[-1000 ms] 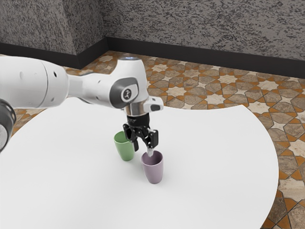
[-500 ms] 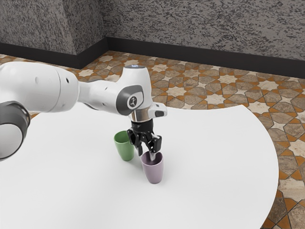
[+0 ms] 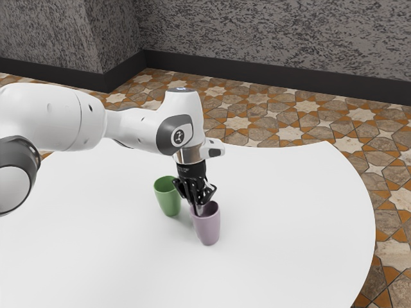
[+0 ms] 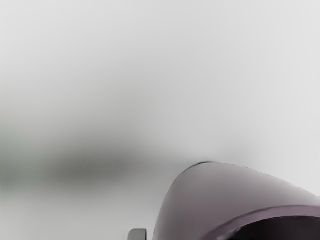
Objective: Place the right cup onto the left cup
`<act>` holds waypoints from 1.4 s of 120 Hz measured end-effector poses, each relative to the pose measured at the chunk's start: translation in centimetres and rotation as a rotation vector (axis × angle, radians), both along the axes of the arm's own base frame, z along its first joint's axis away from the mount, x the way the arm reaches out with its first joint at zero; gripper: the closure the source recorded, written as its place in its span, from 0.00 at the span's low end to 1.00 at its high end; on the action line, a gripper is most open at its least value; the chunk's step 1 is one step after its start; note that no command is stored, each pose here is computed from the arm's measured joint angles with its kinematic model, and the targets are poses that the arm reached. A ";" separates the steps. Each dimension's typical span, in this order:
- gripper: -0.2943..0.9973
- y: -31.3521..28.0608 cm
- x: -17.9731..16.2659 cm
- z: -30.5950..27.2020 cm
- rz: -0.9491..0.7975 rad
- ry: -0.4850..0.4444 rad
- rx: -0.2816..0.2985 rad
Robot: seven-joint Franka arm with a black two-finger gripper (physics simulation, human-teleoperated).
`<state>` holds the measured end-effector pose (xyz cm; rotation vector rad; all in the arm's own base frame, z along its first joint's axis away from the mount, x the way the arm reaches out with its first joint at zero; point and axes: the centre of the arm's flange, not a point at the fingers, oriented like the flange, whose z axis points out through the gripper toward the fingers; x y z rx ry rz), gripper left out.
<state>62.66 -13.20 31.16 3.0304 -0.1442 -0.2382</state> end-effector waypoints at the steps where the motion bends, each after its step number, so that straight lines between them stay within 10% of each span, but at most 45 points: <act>1: 0.80 0.0 0.0 0.0 0.000 0.000 0.000; 168: 0.84 6.5 -0.2 14.9 0.042 -0.102 0.135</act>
